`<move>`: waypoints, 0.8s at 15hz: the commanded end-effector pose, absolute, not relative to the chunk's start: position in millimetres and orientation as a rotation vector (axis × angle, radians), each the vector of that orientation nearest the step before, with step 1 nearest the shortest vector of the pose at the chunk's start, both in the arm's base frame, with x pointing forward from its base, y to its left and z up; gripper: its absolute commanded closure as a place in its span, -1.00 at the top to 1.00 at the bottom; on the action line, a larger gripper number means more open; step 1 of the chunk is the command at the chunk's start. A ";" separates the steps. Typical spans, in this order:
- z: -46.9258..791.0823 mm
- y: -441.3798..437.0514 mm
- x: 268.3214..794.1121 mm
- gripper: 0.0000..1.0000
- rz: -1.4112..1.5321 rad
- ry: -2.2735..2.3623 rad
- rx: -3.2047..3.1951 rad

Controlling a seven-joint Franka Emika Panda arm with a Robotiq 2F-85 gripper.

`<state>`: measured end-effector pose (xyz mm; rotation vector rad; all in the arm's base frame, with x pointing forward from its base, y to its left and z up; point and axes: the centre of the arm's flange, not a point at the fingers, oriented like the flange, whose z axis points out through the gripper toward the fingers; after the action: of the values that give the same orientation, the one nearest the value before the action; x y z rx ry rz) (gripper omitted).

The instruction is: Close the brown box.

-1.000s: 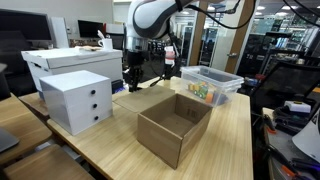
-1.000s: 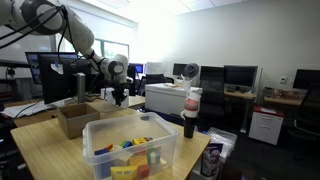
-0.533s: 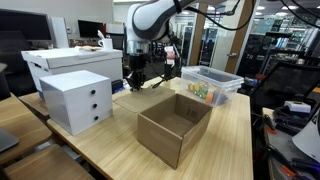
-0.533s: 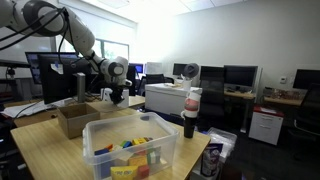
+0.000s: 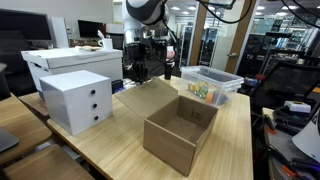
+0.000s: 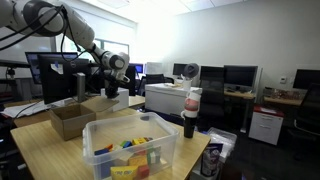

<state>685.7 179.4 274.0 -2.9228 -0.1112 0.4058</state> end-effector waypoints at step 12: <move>352.8 218.5 642.4 -0.97 0.482 0.078 -2.918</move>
<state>672.4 218.3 335.9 -2.9336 0.0065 0.4543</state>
